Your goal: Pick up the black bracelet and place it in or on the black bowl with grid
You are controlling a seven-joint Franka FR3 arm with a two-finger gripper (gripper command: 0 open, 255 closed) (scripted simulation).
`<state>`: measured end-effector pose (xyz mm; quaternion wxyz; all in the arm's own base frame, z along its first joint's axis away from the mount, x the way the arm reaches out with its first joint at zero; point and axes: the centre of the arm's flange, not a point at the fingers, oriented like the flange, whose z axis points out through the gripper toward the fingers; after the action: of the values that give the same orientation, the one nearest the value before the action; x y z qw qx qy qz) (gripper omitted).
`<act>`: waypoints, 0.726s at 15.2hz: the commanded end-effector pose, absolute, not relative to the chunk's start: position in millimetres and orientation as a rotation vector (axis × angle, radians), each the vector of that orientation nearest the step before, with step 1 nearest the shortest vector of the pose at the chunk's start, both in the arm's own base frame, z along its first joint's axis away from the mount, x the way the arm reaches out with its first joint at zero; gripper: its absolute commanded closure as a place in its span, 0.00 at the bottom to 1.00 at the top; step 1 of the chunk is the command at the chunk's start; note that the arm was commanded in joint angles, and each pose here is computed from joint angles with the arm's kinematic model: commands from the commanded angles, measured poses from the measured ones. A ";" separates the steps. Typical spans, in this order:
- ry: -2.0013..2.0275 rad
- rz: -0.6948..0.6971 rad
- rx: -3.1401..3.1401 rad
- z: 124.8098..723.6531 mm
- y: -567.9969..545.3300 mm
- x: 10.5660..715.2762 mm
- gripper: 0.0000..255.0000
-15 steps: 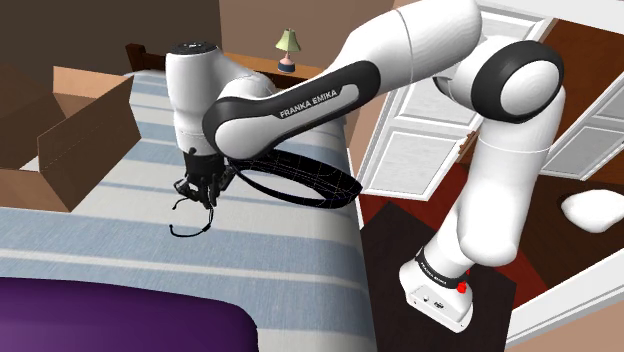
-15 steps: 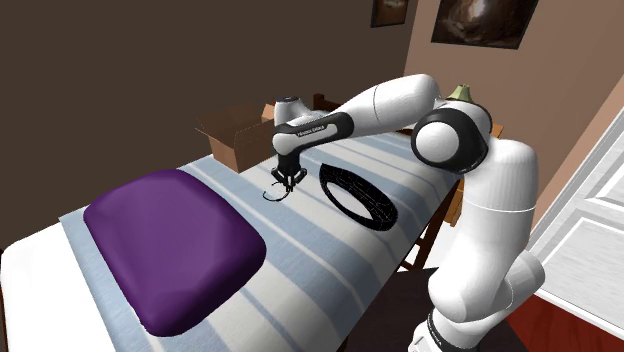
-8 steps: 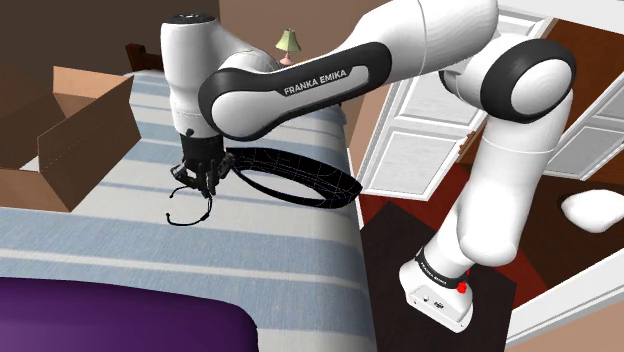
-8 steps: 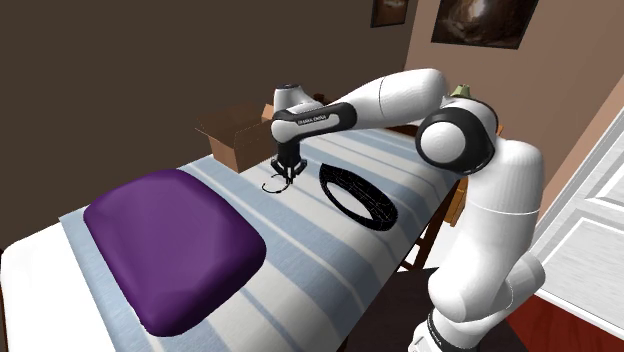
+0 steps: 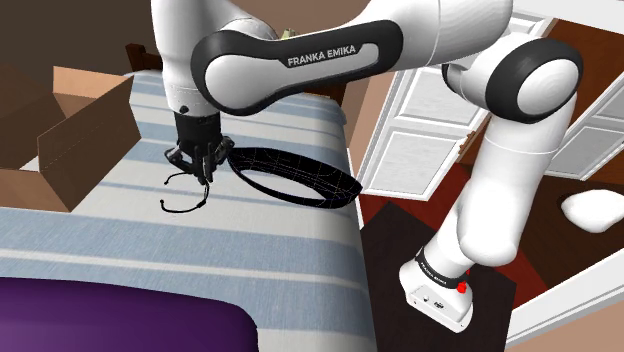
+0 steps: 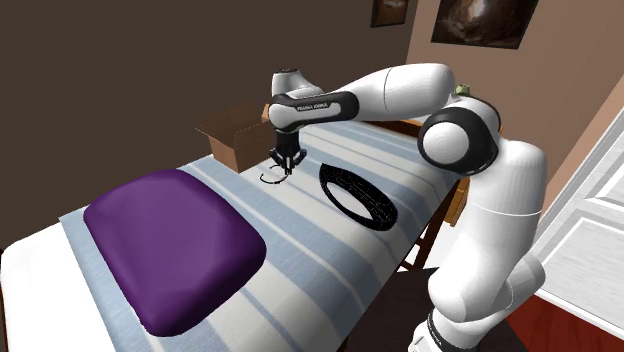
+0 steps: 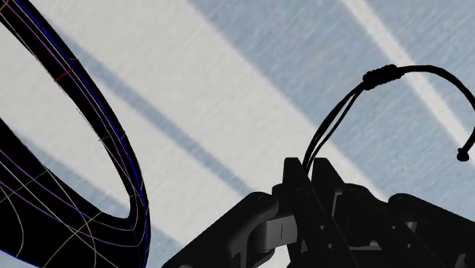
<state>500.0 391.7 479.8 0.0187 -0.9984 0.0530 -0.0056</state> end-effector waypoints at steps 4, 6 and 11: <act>0.164 -0.017 -3.100 502.0 390.9 499.2 1.00; 0.164 -0.017 -3.100 503.3 364.7 496.6 1.00; 0.165 -0.017 -3.100 506.6 299.1 489.9 1.00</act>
<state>492.1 315.9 506.0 0.0184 -0.9984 0.0532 -0.0056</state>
